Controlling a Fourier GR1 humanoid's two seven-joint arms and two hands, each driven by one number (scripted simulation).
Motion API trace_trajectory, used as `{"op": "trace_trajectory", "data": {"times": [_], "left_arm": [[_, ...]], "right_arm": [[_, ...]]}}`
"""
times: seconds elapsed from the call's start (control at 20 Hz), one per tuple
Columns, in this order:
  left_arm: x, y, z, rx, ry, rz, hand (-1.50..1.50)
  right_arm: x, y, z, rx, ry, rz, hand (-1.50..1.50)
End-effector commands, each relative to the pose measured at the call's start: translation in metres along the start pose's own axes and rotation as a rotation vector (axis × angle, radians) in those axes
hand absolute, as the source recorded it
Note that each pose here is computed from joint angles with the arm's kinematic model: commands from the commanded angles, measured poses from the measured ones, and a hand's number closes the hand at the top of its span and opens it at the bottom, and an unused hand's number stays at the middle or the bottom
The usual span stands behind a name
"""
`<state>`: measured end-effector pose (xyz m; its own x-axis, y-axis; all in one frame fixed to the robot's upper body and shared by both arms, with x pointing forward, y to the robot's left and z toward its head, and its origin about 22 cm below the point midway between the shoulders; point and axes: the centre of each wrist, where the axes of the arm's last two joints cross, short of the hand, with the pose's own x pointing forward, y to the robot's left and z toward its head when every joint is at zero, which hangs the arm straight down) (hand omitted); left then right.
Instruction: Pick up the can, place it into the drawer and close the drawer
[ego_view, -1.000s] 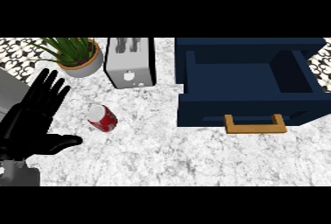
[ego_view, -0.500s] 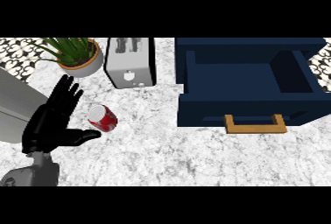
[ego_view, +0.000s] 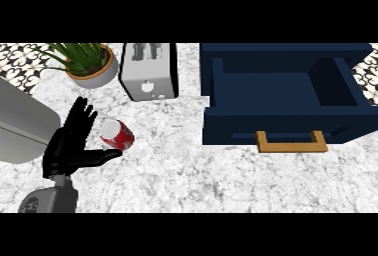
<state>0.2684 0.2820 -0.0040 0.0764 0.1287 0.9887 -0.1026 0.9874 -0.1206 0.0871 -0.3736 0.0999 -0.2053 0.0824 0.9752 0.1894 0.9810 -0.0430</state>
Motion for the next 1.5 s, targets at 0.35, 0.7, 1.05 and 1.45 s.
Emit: {"op": "trace_trajectory", "data": {"times": [0.35, 0.7, 1.05, 1.45], "left_arm": [[-0.06, 0.038, 0.001, 0.07, 0.032, -0.009, -1.5], [-0.094, 0.037, -0.013, 0.055, 0.06, 0.004, -1.5], [-0.106, 0.055, -0.016, 0.047, 0.072, 0.042, -1.5], [-0.123, 0.036, -0.017, 0.033, 0.092, 0.087, -1.5]], "right_arm": [[0.007, -0.018, 0.019, 0.001, -0.008, 0.019, -1.5], [0.01, -0.007, 0.005, 0.013, -0.018, -0.009, -1.5], [0.003, -0.026, 0.014, 0.023, -0.017, 0.0, -1.5], [0.019, -0.019, 0.016, 0.025, 0.009, -0.001, -1.5]]}}
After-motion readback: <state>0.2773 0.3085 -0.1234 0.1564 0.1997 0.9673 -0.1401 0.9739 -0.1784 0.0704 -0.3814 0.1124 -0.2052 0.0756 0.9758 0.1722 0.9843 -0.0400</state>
